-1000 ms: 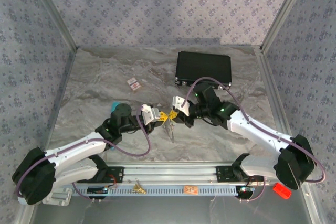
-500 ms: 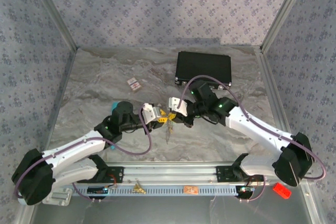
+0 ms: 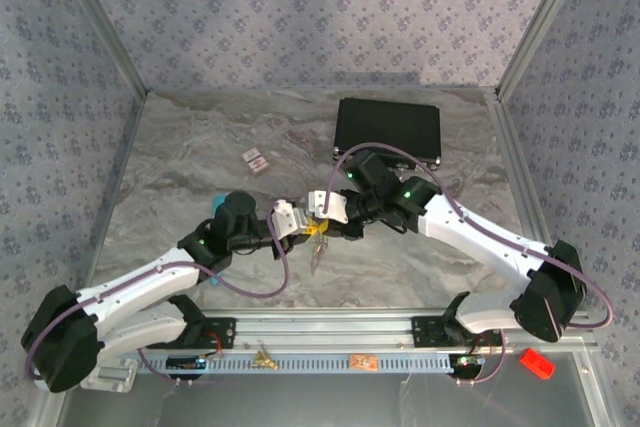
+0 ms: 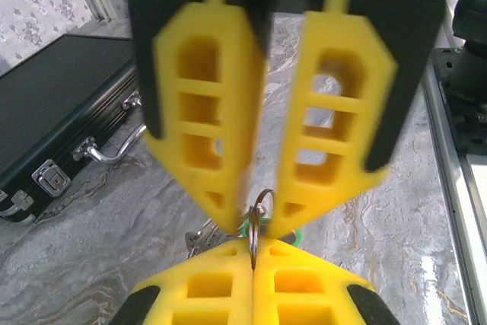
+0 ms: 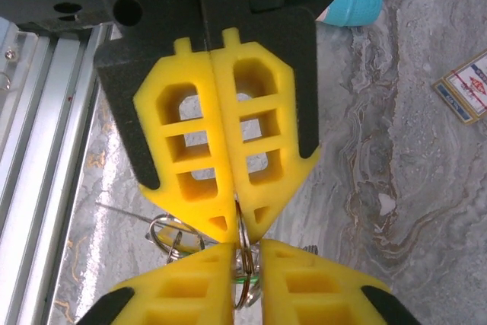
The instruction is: Put the keys on the keyring
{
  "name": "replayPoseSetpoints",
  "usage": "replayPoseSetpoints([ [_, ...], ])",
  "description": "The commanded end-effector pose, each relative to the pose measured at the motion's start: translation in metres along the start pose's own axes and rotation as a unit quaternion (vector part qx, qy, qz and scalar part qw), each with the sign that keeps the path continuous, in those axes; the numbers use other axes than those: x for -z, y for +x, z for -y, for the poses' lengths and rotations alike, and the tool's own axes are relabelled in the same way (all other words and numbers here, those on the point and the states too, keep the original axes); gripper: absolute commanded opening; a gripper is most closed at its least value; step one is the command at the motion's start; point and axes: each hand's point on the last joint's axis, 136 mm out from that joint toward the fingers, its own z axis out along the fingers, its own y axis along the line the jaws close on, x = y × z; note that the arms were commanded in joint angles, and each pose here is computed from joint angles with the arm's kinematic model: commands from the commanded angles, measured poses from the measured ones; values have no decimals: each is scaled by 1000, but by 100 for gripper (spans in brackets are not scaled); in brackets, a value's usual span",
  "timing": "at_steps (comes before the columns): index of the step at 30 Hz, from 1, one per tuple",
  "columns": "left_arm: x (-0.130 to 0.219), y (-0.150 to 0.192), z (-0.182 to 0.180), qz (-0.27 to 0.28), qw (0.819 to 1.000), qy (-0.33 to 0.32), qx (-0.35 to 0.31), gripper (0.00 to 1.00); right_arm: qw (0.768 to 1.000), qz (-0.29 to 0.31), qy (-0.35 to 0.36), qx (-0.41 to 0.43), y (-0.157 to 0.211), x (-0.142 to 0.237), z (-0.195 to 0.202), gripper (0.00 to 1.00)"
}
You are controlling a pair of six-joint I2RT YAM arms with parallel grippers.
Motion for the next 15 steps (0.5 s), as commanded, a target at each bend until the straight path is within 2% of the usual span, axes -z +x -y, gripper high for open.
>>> replayPoseSetpoints([
  [1, 6, -21, 2, 37, 999, 3, -24, 0, 999, 41, 0, -24, -4, 12, -1, 27],
  [6, 10, -25, 4, 72, 997, -3, -34, 0, 996, 72, 2, -59, 3, 15, -2, 29],
  [15, 10, -24, 5, 73, 997, -3, -34, 0, 994, 86, -8, -70, 0, 10, -4, 28],
])
